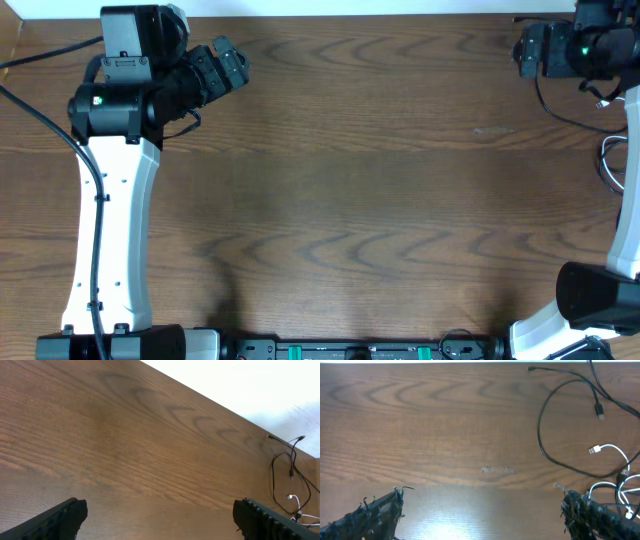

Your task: Untangle cables

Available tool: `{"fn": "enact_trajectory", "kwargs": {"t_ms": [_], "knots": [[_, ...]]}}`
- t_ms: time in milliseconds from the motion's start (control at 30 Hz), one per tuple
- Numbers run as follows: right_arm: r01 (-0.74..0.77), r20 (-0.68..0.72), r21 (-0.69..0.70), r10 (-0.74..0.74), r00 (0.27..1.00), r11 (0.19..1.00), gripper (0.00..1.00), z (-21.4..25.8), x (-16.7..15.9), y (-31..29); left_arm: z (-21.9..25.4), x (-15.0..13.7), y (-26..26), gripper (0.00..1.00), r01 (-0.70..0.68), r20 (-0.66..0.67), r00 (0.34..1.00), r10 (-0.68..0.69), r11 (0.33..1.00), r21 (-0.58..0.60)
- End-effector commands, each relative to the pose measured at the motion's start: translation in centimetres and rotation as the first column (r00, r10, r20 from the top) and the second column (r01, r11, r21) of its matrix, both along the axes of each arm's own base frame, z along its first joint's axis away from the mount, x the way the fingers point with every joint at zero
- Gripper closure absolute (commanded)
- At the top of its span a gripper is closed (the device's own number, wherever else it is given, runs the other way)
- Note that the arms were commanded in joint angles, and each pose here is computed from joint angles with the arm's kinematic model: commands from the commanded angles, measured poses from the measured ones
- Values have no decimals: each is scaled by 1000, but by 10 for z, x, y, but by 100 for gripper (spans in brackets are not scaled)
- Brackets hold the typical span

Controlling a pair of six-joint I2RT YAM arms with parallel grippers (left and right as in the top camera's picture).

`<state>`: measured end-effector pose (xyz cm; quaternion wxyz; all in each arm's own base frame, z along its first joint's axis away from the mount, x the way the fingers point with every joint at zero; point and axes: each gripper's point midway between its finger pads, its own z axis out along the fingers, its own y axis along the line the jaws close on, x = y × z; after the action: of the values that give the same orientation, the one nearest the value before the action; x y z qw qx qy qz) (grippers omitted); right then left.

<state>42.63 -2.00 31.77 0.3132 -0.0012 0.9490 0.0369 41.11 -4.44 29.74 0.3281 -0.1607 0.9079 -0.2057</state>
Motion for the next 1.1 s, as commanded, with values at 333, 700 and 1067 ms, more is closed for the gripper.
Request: {"fn": "enact_trajectory", "kwargs": {"t_ms": [333, 700, 1067], "knots": [[16, -159, -45, -23, 987, 999, 1, -22, -30, -6, 5, 3, 3, 2, -4, 13, 1000, 4, 1000, 14], [-138, 11, -70, 139, 990, 988, 1, -2, -5, 38, 5, 3, 3, 2, -4, 13, 1000, 4, 1000, 14], [-207, 343, -132, 241, 908, 969, 1, -8, -4, 76, 5, 3, 3, 2, -4, 13, 1000, 4, 1000, 14]]}}
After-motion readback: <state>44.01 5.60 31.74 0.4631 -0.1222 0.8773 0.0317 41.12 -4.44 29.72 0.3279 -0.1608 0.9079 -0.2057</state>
